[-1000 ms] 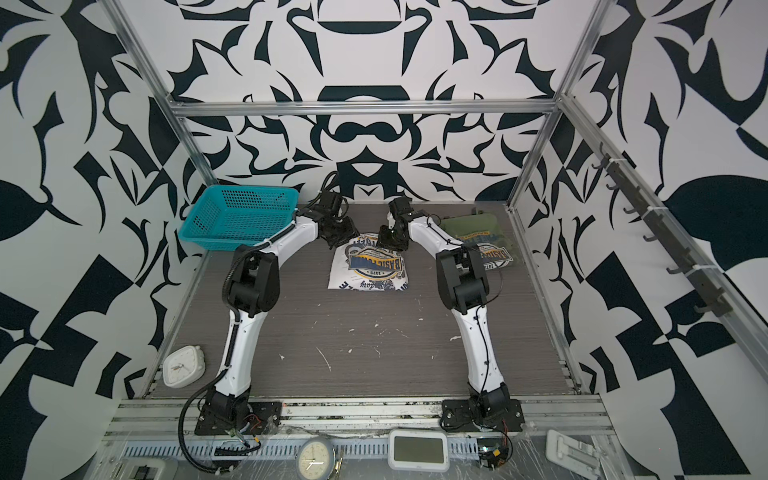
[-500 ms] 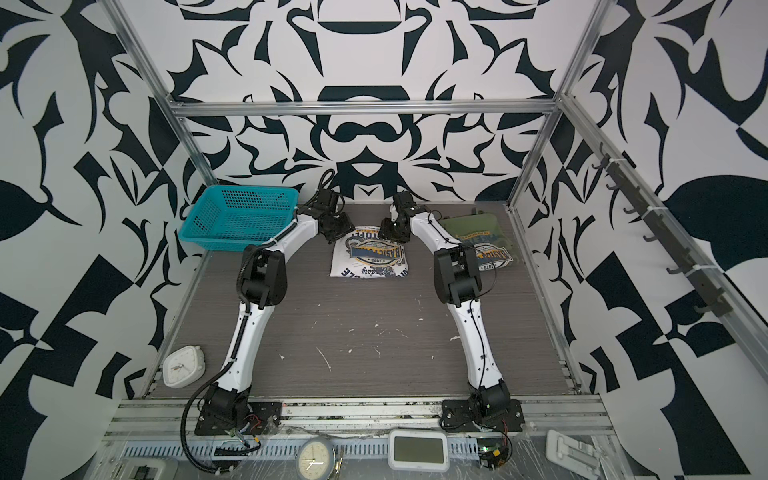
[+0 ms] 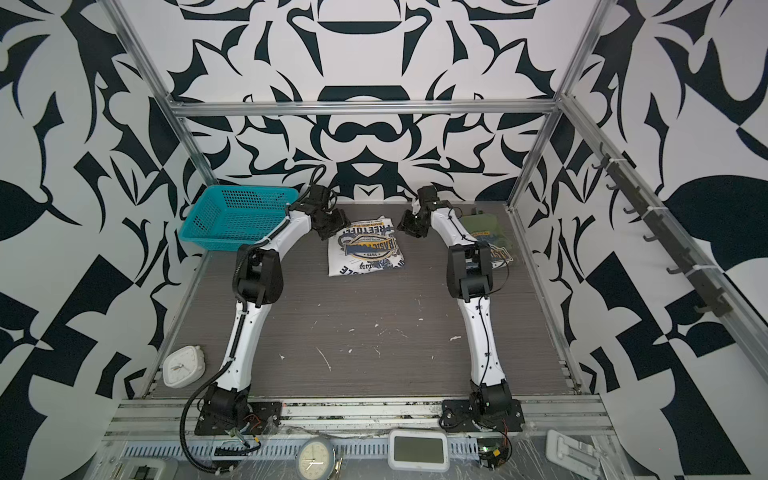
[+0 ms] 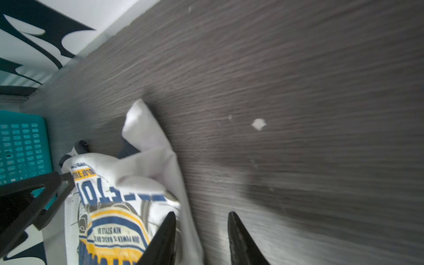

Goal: Fold and stack tank tops
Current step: Fold the tank top at the top-center of the table, then pick up the tank top from the top-center of the table, then move the tank top to the top-right of the table.

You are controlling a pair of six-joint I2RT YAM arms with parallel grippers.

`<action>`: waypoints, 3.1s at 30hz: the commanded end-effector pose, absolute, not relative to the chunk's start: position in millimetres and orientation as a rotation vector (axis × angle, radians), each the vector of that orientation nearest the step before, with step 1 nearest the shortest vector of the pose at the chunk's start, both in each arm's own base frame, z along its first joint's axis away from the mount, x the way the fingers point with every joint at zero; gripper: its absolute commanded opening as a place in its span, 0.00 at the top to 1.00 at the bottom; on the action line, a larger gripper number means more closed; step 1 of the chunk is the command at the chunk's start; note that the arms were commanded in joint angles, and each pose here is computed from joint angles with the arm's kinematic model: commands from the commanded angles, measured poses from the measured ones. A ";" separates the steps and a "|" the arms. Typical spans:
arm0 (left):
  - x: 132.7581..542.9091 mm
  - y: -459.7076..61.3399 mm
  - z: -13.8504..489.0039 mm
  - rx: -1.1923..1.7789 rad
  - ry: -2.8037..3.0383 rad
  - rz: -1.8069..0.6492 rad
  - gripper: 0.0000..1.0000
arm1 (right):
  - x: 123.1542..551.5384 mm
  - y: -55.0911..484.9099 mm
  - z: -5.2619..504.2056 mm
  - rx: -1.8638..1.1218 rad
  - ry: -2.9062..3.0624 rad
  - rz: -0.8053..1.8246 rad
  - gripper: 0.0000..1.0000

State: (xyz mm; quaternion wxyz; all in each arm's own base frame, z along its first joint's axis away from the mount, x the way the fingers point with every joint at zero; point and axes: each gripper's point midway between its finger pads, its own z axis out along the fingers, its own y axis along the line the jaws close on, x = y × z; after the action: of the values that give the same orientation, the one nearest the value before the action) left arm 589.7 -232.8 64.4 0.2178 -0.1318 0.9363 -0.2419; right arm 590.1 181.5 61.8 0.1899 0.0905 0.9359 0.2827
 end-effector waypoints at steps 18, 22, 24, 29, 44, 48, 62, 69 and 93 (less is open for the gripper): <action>493.2 -203.7 59.7 -0.462 2.733 -0.660 0.04 | 520.3 214.6 63.3 0.064 2.706 0.814 0.15; 494.2 -210.2 43.4 -0.479 2.750 -0.710 0.10 | 514.3 226.6 50.0 0.042 2.738 0.817 0.18; 494.1 -214.2 38.4 -0.482 2.756 -0.731 0.14 | 510.9 233.8 43.4 0.035 2.755 0.828 0.22; 494.9 -225.0 27.6 -0.489 2.768 -0.791 0.36 | 505.3 241.4 22.8 0.081 2.811 0.838 0.27; 486.5 -308.5 46.7 -0.374 2.718 -0.978 0.93 | 511.2 189.3 63.9 0.124 2.765 0.708 1.00; 484.8 -348.8 68.1 -0.342 2.652 -1.070 1.00 | 511.7 145.4 84.5 0.171 2.738 0.551 1.00; 504.3 -479.2 156.7 -0.128 2.371 -1.322 1.00 | 513.9 1.2 180.1 0.349 2.578 0.153 1.00; 512.5 -518.7 144.6 -0.133 2.303 -1.439 1.00 | 507.8 -52.4 158.0 0.492 2.611 0.071 1.00; 494.4 -399.5 101.9 -0.259 2.469 -1.023 1.00 | 450.8 50.0 27.5 0.516 2.967 0.301 1.00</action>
State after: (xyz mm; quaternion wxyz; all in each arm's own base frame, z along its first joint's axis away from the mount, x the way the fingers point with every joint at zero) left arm 471.8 -445.5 70.3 0.1700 -0.0765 0.8986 -0.3972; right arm 474.4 26.7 40.1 0.0972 0.1820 0.9727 0.1063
